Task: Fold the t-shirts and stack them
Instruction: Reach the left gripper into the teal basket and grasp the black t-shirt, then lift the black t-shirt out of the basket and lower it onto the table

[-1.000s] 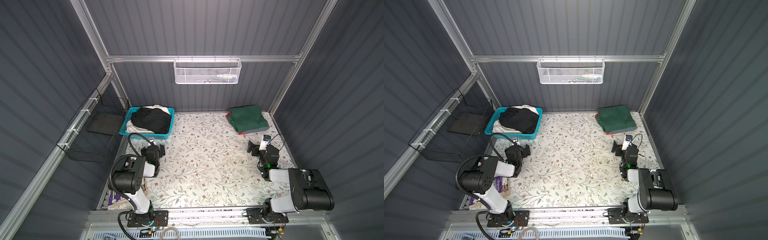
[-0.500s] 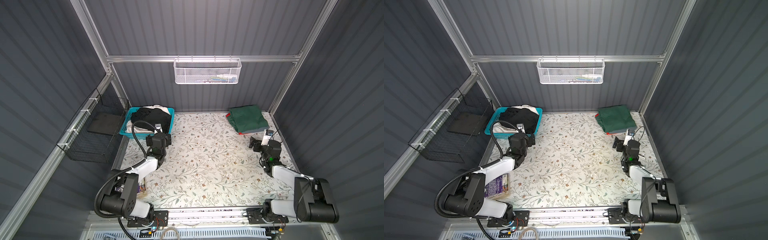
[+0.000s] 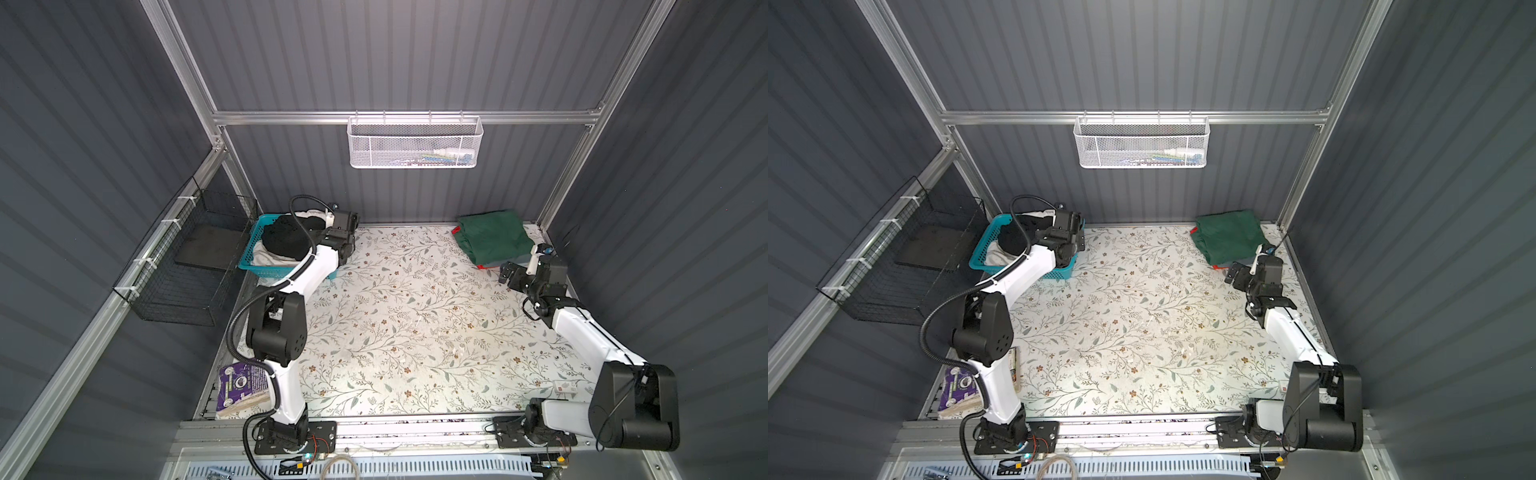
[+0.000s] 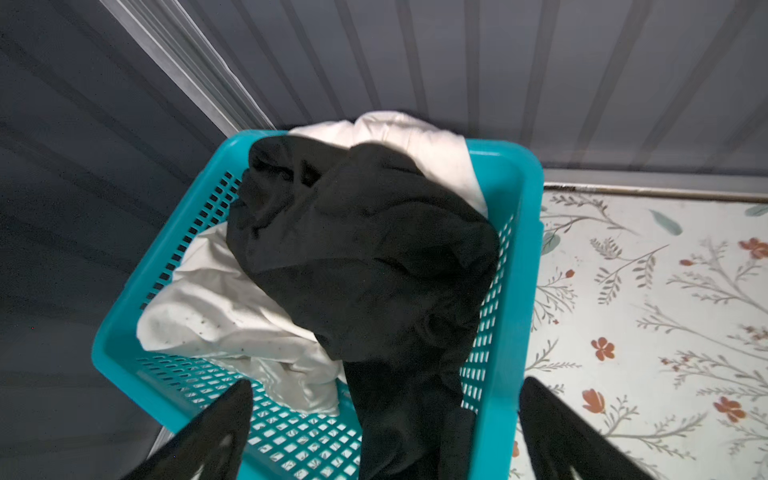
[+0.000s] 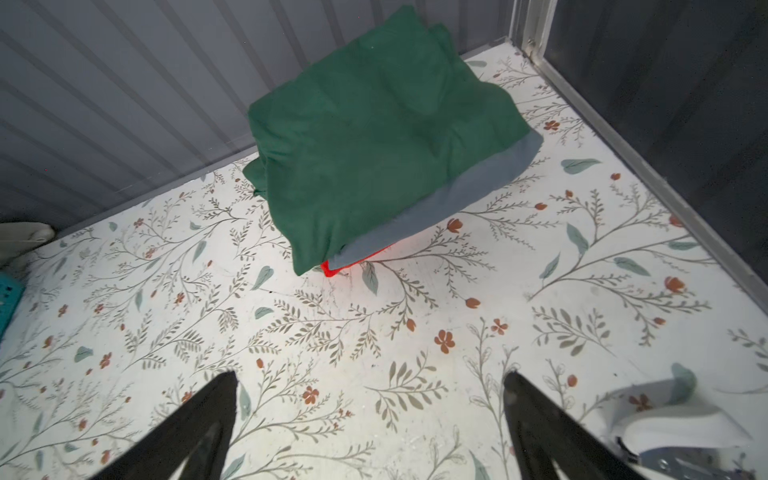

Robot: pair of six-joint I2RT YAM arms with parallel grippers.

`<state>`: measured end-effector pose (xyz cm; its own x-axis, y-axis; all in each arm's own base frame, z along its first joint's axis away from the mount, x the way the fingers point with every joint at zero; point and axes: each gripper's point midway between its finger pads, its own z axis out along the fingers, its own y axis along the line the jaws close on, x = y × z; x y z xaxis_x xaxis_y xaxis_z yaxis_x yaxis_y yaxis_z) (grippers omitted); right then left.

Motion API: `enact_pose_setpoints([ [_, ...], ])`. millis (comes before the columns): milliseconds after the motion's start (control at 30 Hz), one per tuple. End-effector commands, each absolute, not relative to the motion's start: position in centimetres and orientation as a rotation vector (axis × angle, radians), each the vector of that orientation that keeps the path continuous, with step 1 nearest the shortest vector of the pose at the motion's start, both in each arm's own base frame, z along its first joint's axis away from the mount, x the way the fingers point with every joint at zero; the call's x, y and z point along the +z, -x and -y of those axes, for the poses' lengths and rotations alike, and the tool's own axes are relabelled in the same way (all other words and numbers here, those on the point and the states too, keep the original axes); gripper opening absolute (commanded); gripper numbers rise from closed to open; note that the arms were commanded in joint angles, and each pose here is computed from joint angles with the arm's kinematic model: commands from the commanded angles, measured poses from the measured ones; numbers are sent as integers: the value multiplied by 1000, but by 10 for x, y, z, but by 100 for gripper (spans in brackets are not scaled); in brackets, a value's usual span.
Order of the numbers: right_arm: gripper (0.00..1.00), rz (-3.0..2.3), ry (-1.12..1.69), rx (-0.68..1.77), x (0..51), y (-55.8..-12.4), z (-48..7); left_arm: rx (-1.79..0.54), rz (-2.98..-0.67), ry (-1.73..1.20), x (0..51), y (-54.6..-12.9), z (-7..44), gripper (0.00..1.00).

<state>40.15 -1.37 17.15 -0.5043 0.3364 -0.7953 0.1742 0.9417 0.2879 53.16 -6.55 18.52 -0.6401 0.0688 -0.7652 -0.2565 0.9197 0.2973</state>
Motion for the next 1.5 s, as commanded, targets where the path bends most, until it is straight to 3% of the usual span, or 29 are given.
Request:
enact_pose_setpoints([
  [0, 99, -2162, -395, 282, 179, -394, 3, 506, -2317, 124, 169, -532, 61, 100],
  [333, 99, -2149, -392, 319, 200, -379, -3, 393, -2389, 248, 140, -563, 30, 100],
  [633, 99, -2212, -438, 297, 178, -367, -1, 409, -2393, 266, 119, -587, 7, 100],
  [667, 99, -2218, -447, 301, 175, -366, -1, 411, -2401, 257, 115, -590, 8, 96],
  [833, 99, -2229, -470, 304, 172, -362, -1, 361, -2397, 205, 105, -603, 17, 57],
  [967, 99, -2223, -476, 291, 176, -363, 1, 344, -2386, 167, 105, -609, 21, 52],
  [1033, 99, -2220, -480, 286, 178, -363, 2, 362, -2383, 144, 107, -611, 20, 38],
  [1100, 99, -2218, -485, 291, 180, -364, 2, 381, -2376, 134, 110, -612, 18, 15],
  [1167, 99, -2217, -489, 296, 180, -365, 2, 383, -2365, 116, 115, -613, 18, 2],
  [1467, 99, -2235, -502, 263, 178, -367, 6, 379, -2268, 145, 177, -599, 18, 0],
])
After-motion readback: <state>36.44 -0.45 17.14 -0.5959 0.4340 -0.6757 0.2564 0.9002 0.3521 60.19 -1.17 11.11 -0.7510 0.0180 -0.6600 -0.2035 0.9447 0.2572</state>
